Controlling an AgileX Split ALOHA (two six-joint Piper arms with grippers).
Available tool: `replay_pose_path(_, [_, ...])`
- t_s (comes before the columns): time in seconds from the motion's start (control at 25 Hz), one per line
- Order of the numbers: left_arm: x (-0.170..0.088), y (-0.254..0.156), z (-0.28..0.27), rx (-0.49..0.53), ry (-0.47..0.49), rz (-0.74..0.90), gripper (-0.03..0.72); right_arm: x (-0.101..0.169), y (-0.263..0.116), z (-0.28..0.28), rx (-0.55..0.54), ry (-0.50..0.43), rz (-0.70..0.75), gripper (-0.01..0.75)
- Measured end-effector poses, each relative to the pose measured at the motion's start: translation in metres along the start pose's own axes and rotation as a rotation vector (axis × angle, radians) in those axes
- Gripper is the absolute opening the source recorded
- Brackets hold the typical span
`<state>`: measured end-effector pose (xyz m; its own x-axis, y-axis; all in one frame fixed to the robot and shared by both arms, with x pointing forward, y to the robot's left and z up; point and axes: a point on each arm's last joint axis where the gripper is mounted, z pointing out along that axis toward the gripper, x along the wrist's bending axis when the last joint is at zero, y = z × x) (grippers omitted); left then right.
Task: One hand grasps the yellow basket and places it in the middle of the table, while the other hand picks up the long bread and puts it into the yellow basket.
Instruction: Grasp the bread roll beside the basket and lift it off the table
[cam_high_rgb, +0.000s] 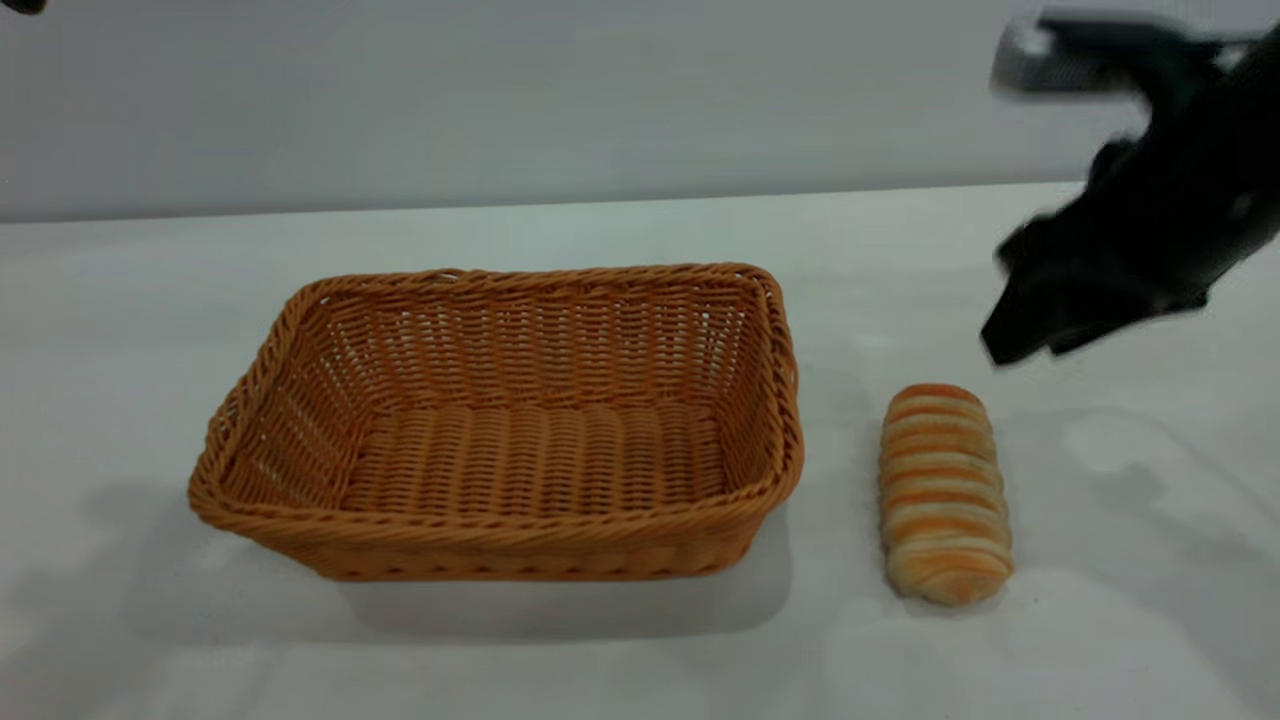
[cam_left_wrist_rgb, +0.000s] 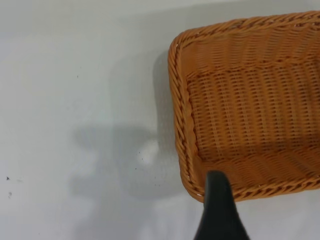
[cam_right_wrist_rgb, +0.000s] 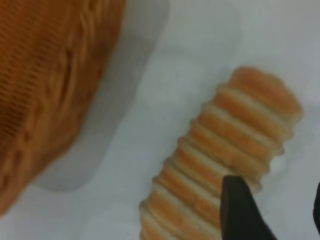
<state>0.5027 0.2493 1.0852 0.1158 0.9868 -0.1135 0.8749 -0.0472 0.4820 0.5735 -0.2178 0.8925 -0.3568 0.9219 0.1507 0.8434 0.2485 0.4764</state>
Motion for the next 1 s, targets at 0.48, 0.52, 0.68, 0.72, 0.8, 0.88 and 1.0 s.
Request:
replay_pose_path(0.48, [0.000,-0.002,0.000,0.022,0.001,0.000,0.542,0.019,-0.023,0.058,0.080,-0.059,-0.036,0.399])
replay_pose_path(0.52, [0.000,-0.002,0.000,0.024,0.001,0.000,0.542,0.020,-0.025,0.062,0.089,-0.062,-0.037,0.399])
replay_pose_path(0.68, [0.000,-0.002,0.000,0.027,0.001,0.000,0.542,0.017,-0.030,0.071,0.106,-0.076,-0.029,0.335])
replay_pose_path(0.72, [0.000,-0.003,0.000,0.029,0.001,0.000,0.542,0.017,-0.030,0.072,0.106,-0.076,-0.029,0.295])
replay_pose_path(0.8, [0.000,-0.003,0.000,0.036,0.002,0.000,0.542,0.017,-0.030,0.072,0.107,-0.076,-0.029,0.193])
replay_pose_path(0.88, [0.000,-0.004,0.000,0.046,0.002,0.000,0.542,0.017,-0.030,0.072,0.106,-0.075,-0.031,0.070])
replay_pose_path(1.0, [0.000,-0.005,0.000,0.057,0.003,0.000,0.542,0.019,-0.026,0.067,0.096,-0.064,-0.055,0.023])
